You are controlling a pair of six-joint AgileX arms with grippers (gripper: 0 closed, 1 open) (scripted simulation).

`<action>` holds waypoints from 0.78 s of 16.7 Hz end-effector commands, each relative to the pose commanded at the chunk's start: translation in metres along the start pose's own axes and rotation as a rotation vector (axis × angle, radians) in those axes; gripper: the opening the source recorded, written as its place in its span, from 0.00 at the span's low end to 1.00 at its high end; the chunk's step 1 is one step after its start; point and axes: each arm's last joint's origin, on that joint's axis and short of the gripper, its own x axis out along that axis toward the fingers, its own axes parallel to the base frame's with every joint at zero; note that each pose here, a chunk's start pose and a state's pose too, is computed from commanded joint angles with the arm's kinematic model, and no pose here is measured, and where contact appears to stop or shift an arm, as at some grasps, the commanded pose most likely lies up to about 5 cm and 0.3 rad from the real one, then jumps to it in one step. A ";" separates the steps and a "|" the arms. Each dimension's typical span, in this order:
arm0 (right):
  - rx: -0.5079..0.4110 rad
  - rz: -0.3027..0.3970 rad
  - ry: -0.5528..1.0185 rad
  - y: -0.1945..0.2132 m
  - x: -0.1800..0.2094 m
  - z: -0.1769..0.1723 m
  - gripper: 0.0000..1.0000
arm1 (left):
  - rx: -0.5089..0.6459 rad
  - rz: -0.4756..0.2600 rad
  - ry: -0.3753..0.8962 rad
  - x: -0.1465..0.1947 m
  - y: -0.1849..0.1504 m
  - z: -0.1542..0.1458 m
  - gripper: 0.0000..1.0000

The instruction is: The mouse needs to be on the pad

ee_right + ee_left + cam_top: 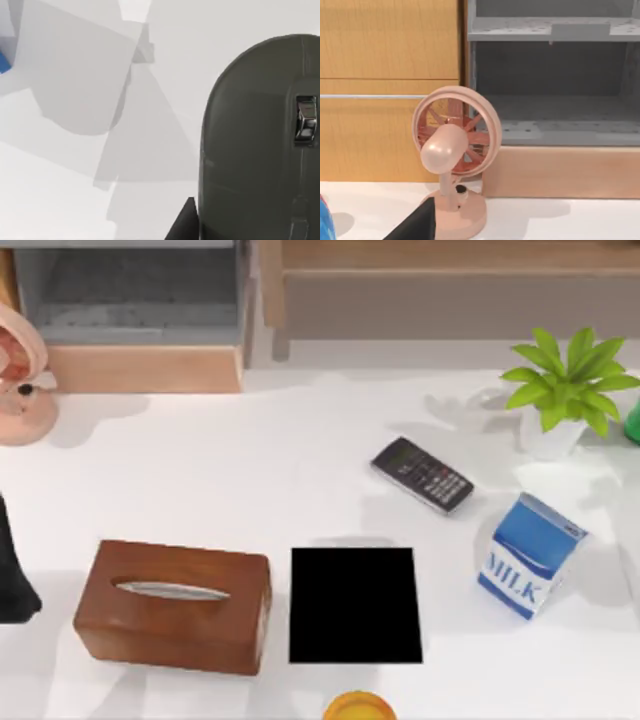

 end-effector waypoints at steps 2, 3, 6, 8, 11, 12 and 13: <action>0.040 0.025 -0.050 0.008 -0.012 0.013 0.00 | 0.000 0.000 0.000 0.000 0.000 0.000 1.00; 0.064 0.041 -0.079 0.016 -0.019 0.021 0.00 | 0.000 0.000 0.000 0.000 0.000 0.000 1.00; 0.134 0.103 -0.162 0.061 -0.040 0.051 0.00 | 0.000 0.000 0.000 0.000 0.000 0.000 1.00; 0.189 0.152 -0.180 0.109 -0.046 0.068 0.00 | 0.000 0.000 0.000 0.000 0.000 0.000 1.00; 0.275 0.184 -0.135 0.189 -0.036 0.079 0.00 | 0.000 0.000 0.000 0.000 0.000 0.000 1.00; 0.293 0.176 -0.110 0.216 -0.027 0.077 0.00 | 0.000 0.000 0.000 0.000 0.000 0.000 1.00; 0.304 0.159 -0.084 0.240 -0.017 0.074 0.00 | 0.000 0.000 0.000 0.000 0.000 0.000 1.00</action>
